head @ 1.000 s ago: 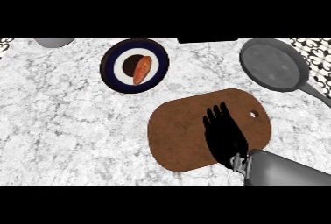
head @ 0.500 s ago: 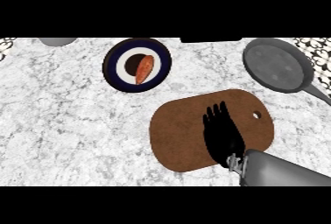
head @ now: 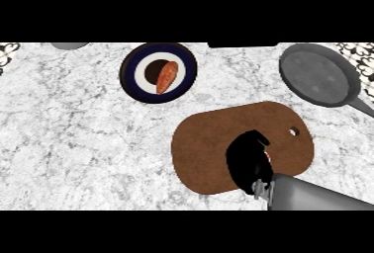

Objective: Pick the cupcake from the cutting board and place it in the pan

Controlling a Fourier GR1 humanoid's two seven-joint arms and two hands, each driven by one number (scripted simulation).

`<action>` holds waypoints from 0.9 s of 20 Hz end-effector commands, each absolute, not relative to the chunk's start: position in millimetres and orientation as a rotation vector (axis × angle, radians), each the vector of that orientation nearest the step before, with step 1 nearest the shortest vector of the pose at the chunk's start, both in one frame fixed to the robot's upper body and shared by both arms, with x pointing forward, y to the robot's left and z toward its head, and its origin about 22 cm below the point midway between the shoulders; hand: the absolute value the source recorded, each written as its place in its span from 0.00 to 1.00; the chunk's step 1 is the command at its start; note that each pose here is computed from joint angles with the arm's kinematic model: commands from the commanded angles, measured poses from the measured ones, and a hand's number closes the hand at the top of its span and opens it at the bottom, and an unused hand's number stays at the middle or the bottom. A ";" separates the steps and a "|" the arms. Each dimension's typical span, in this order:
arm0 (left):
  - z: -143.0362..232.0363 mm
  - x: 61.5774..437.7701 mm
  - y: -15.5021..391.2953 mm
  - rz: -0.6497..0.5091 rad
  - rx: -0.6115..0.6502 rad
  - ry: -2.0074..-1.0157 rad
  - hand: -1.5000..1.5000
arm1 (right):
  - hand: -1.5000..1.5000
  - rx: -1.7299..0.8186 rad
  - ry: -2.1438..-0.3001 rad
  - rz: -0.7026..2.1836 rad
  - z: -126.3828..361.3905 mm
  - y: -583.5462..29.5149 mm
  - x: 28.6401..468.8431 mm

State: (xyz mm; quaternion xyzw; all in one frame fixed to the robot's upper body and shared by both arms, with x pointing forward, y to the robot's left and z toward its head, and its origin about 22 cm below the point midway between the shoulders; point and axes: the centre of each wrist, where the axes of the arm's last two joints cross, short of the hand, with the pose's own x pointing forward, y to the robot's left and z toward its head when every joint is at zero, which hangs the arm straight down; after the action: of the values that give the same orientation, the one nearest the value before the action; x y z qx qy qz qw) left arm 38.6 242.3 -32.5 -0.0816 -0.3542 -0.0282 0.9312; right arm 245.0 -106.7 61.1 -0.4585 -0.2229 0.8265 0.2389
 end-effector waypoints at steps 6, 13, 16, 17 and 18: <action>15.5 123.1 227.8 -0.027 -0.225 -1.244 0.50 | 1.00 -1.261 -0.717 2.052 73.4 -111.0 266.7; 10.3 105.0 235.6 0.009 -0.193 -1.209 0.50 | 1.00 -1.100 -0.865 1.345 95.3 -119.9 308.6; 8.5 108.5 233.1 0.002 -0.190 -1.220 0.50 | 1.00 -1.220 -0.997 1.159 121.2 -114.9 317.9; 9.5 108.0 234.5 -0.009 -0.186 -1.229 0.50 | 1.00 -1.240 -1.063 1.086 138.1 -115.2 320.7; 10.8 110.2 235.8 -0.009 -0.195 -1.229 0.50 | 1.00 -1.244 -1.109 1.044 140.8 -110.3 319.2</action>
State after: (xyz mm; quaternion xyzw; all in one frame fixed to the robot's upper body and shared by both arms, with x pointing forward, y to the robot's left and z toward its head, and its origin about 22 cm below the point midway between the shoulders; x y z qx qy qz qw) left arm 26.5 241.8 -34.4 -0.0760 -0.3572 -0.0012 0.9309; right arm 311.1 -113.8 117.0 -0.4983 -0.4179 0.5447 0.5295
